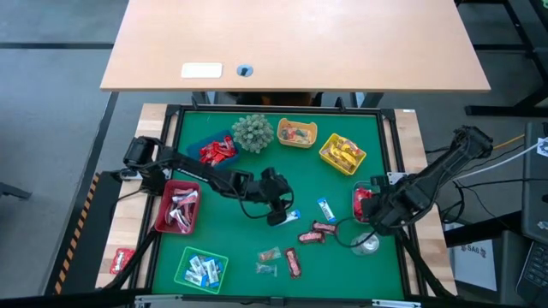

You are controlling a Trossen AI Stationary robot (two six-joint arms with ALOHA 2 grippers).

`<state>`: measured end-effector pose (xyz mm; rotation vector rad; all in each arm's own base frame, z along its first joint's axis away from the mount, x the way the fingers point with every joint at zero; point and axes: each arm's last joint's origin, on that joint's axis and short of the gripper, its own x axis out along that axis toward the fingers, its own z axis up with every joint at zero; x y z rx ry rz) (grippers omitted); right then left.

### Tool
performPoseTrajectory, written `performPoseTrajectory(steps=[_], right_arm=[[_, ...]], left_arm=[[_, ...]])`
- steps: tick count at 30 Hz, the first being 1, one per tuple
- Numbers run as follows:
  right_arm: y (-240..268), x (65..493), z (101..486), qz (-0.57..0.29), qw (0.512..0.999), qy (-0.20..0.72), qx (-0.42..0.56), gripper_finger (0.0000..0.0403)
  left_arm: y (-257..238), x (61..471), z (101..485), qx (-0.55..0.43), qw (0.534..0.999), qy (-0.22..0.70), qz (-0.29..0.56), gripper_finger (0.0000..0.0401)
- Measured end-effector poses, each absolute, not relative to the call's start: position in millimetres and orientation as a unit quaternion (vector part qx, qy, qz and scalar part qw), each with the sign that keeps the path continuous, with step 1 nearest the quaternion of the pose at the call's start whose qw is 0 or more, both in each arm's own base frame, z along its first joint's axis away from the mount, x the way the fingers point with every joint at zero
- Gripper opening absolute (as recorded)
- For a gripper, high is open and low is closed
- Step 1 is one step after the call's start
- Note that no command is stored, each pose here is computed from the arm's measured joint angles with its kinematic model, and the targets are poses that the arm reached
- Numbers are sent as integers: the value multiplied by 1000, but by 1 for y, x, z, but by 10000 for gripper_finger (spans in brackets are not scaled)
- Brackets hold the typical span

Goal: Sort candy
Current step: Put the red candy into the gray bin, then put the green gummy into the orange bin

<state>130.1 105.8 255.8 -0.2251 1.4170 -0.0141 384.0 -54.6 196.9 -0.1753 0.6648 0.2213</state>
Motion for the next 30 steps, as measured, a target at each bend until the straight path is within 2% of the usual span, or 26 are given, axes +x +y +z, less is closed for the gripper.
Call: performPoseTrajectory(steps=[7, 16, 20, 25, 30], right_arm=[[104, 127, 242, -11, 736, 667, -112, 18], [105, 128, 241, -9, 738, 665, -109, 133], [106, 130, 241, -6, 745, 659, -105, 169], [108, 132, 241, -1, 753, 650, -98, 189], [109, 133, 241, 2, 758, 645, -93, 189]], left_arm=[[-59, 373, 187, -111, 907, 385, 131, 159], [-59, 362, 178, -144, 870, 440, 169, 159], [-59, 361, 178, -145, 869, 441, 170, 159], [-59, 361, 178, -143, 870, 440, 172, 159], [-60, 364, 171, -140, 867, 445, 174, 159]])
